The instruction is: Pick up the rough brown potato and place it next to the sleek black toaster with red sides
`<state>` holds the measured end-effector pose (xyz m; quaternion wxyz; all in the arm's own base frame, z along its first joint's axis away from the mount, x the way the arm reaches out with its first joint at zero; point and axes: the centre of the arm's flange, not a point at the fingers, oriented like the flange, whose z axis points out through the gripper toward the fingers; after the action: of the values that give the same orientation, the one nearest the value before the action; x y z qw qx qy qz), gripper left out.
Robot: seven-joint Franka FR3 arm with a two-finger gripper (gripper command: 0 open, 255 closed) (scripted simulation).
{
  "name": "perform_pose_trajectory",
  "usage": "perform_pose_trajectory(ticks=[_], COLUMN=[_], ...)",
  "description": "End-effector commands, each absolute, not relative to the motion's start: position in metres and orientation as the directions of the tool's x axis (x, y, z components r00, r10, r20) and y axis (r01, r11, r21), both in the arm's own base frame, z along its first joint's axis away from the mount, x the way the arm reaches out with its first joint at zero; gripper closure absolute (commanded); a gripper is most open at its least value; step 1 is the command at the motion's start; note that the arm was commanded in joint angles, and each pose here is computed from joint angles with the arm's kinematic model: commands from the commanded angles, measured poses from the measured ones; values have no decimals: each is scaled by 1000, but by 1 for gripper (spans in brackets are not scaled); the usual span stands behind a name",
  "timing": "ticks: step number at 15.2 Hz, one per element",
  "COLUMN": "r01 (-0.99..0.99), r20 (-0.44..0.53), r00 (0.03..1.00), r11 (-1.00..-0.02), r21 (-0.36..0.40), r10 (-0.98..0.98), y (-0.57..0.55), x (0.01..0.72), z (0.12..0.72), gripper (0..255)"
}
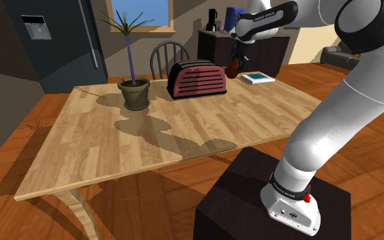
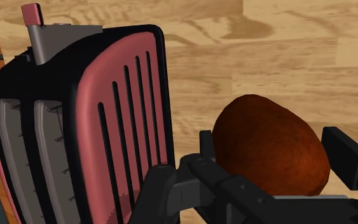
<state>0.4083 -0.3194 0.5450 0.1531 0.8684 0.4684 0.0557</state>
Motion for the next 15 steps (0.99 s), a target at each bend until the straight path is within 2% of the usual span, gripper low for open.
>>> perform_pose_trajectory(ticks=[1,15], r01=[796,796], r20=[-46,-46], r00=[555,555], r11=[-514,-514], r21=[319,319], r10=[831,831], y=[-320,-320], x=[408,408], z=[534,460], gripper=[255,255])
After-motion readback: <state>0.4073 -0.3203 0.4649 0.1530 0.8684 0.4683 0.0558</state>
